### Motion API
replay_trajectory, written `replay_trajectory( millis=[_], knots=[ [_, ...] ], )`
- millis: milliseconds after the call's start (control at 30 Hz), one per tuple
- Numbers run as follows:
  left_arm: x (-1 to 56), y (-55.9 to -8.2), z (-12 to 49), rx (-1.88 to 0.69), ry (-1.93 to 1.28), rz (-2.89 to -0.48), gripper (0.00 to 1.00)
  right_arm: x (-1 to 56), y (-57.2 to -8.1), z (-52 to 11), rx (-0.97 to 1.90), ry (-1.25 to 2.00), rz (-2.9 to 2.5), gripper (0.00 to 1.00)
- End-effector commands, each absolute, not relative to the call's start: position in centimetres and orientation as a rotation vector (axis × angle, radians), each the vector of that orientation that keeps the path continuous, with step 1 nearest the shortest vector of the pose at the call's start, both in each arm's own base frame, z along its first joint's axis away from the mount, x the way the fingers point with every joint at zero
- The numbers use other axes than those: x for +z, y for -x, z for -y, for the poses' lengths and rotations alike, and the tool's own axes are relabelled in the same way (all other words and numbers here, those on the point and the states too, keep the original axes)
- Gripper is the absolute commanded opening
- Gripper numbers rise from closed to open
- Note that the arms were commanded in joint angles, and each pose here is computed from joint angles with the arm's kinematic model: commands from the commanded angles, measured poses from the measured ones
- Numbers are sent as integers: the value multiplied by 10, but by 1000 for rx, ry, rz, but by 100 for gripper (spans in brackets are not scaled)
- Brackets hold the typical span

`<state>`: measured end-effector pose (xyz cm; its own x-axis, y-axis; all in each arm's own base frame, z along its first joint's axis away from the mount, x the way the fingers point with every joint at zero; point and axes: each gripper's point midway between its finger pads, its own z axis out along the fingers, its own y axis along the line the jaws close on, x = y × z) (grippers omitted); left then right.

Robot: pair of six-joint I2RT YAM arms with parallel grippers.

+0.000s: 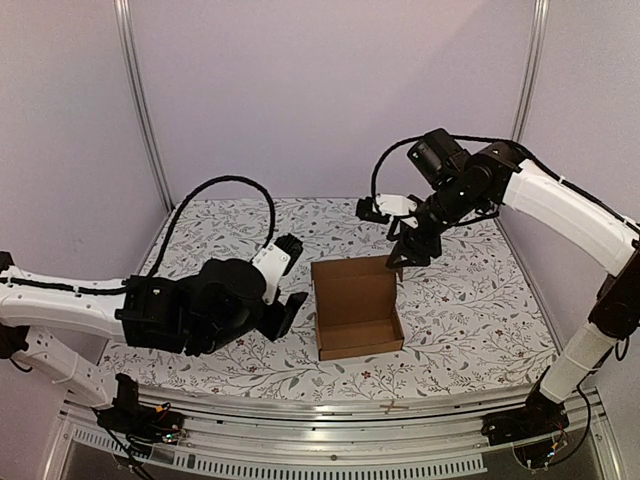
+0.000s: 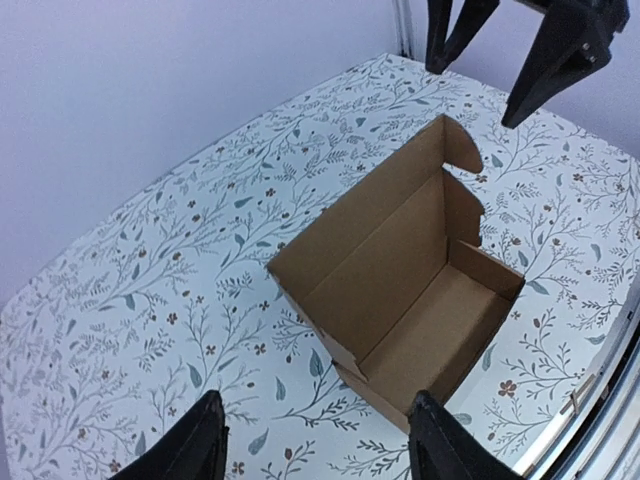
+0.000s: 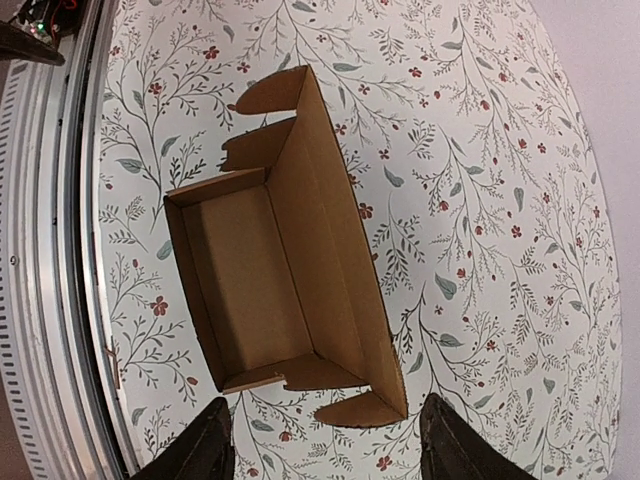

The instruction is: Fold the paper box

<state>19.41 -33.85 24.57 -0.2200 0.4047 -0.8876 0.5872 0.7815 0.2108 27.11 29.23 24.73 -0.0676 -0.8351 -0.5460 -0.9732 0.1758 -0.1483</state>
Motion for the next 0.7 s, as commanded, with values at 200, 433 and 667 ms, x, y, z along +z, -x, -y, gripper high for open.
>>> replay_trajectory(
  millis=[200, 433, 667],
  knots=[
    [179, -170, 282, -474, -366, -2017, 56, 204, -303, -325, 120, 1839, -1967, 62],
    [158, -162, 281, -458, -382, -2037, 55, 179, -311, -325, 69, 1920, -1994, 39],
    [160, -175, 306, -383, -469, -1936, 57, 182, -309, -322, 59, 1913, -2028, 0]
  ],
)
